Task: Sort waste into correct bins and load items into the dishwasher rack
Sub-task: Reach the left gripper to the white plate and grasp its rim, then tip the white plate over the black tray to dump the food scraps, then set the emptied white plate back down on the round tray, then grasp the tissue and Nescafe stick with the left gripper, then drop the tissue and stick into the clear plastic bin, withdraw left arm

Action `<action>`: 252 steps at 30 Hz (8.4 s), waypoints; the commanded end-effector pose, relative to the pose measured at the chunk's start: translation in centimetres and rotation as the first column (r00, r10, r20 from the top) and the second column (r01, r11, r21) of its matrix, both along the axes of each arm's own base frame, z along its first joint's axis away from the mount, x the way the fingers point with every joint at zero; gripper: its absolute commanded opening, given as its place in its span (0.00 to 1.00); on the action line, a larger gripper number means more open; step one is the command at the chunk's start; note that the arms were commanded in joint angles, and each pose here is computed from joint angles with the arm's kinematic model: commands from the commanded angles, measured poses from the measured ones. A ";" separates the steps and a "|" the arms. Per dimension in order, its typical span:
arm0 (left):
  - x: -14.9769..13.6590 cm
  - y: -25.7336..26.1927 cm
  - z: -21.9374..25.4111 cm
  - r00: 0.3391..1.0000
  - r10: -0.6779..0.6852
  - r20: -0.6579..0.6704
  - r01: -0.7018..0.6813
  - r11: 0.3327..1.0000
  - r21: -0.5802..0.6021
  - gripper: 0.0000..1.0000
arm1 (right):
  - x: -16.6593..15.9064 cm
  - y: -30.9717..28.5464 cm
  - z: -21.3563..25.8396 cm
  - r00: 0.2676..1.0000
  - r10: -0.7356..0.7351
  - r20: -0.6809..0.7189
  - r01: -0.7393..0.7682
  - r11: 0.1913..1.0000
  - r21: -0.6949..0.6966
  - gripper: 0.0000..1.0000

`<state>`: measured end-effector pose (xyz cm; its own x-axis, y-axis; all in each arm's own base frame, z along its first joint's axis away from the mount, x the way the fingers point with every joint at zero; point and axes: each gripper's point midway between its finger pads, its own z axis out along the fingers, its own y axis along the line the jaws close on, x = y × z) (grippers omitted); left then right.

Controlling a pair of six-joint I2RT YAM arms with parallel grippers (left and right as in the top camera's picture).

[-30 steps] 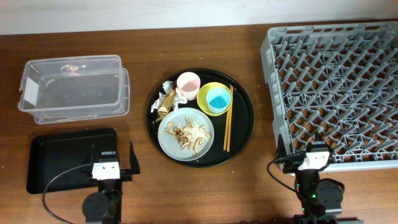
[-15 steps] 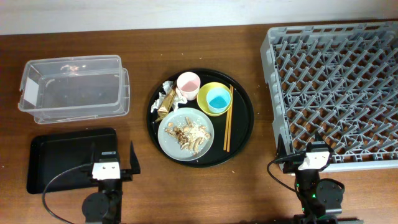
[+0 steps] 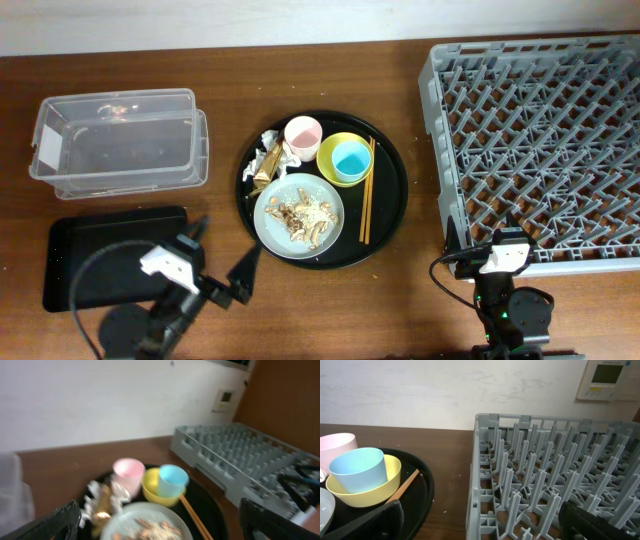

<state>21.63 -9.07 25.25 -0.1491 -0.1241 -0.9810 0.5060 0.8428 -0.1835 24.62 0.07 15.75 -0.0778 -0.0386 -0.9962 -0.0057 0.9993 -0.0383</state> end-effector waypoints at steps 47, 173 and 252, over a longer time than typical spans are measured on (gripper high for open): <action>8.2 -18.5 -25.1 0.471 0.473 -0.745 0.183 0.774 0.607 0.40 | 0.0 -0.3 -0.3 1.000 -0.013 -0.004 0.013 1.000 -0.007 0.98; 6.6 -14.2 -7.1 0.515 0.384 -0.766 0.009 0.891 0.453 0.01 | 0.0 -0.3 -0.3 1.000 -0.013 -0.004 0.013 1.000 -0.007 0.98; 22.7 16.6 -6.0 0.171 0.676 -0.717 -0.813 0.508 0.285 0.01 | 0.0 -0.3 -0.3 1.000 -0.013 -0.004 0.013 1.000 -0.007 0.98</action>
<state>44.13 2.85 17.53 -0.6454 -0.5526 -0.5274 -0.5694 0.8083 -0.1501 24.62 0.07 15.80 -0.0759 -0.0386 -0.9964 -0.0056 0.9993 -0.0383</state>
